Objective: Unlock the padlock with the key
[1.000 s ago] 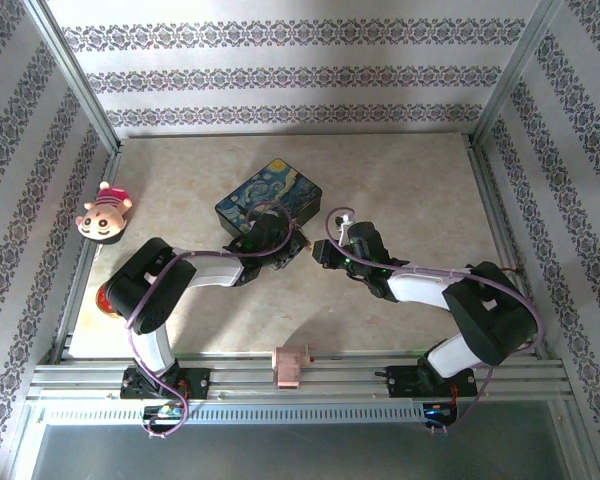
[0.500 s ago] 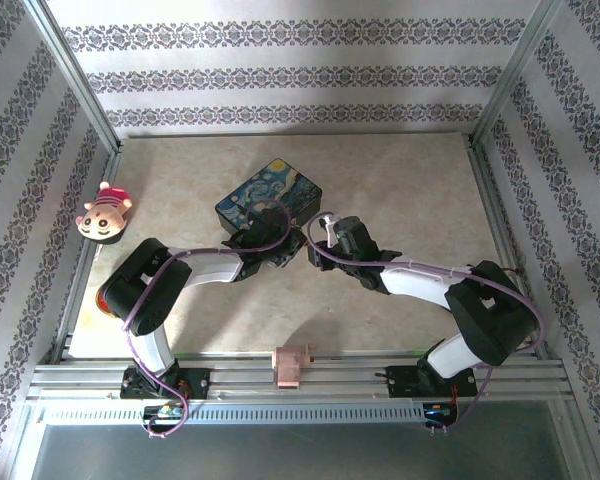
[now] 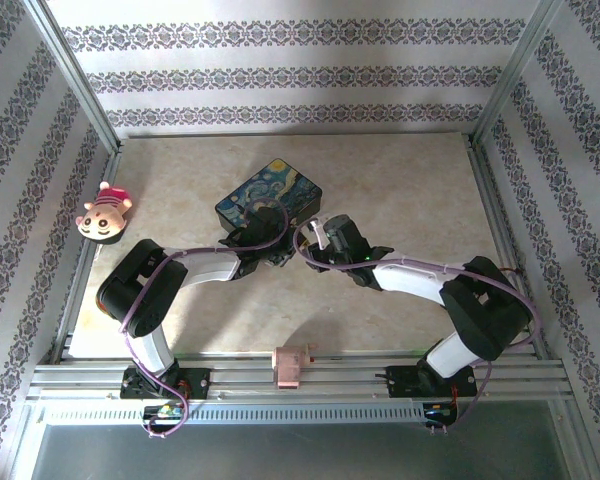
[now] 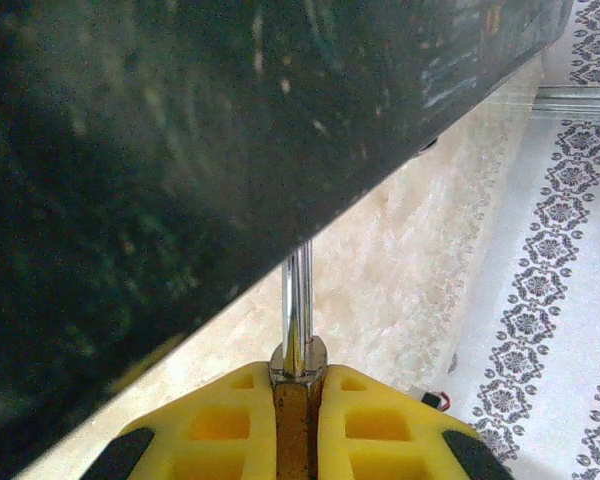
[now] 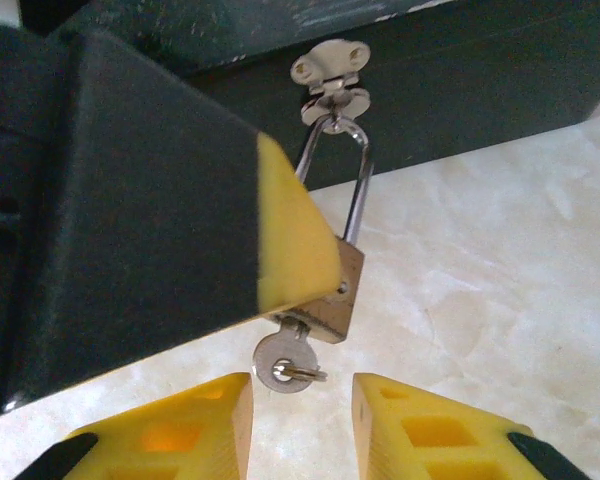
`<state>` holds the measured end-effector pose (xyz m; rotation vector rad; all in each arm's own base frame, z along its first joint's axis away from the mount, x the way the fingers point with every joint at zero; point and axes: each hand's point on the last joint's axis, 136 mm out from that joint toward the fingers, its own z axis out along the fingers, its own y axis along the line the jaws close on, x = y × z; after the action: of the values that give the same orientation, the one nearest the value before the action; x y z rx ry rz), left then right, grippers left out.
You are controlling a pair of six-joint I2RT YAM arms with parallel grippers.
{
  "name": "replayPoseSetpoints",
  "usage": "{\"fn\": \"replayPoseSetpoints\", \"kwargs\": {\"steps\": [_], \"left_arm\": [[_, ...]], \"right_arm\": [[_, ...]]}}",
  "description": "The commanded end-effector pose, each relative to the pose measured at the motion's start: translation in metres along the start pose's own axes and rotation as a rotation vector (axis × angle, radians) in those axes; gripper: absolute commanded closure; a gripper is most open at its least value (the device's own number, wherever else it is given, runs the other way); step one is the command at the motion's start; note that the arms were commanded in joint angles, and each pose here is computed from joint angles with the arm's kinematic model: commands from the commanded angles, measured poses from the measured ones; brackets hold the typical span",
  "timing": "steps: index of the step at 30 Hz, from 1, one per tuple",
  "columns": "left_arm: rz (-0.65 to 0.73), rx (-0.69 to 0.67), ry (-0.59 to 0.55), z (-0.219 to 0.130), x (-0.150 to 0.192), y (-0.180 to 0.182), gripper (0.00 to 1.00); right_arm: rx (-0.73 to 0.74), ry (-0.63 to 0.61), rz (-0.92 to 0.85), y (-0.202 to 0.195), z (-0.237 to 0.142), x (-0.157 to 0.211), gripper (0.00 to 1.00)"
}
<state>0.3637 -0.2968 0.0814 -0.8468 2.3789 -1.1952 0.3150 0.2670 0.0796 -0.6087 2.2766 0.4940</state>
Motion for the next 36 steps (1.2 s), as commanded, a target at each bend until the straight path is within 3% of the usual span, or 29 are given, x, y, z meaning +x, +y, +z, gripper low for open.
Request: {"fn": "replayPoseSetpoints", "kwargs": {"steps": [1, 16, 21, 26, 36], "left_arm": [[-0.017, 0.015, 0.021, -0.006, 0.000, -0.011, 1.00], [-0.028, 0.014, 0.054, -0.003, 0.005, -0.009, 1.00], [-0.032, 0.012, 0.063, -0.002, 0.007, -0.008, 1.00], [-0.034, 0.011, 0.071, -0.002, 0.008, -0.007, 1.00], [-0.039, 0.020, 0.080, 0.001, 0.010, -0.006, 1.00]], "right_arm": [[0.021, 0.014, -0.066, 0.003, 0.004, -0.002, 0.68], [0.064, 0.010, -0.083, -0.001, 0.017, -0.011, 0.68], [0.063, -0.011, -0.058, -0.002, 0.018, -0.016, 0.75], [0.042, -0.042, 0.005, -0.004, 0.018, -0.020, 0.91], [-0.082, -0.096, 0.308, -0.016, 0.019, -0.023, 0.98]]}}
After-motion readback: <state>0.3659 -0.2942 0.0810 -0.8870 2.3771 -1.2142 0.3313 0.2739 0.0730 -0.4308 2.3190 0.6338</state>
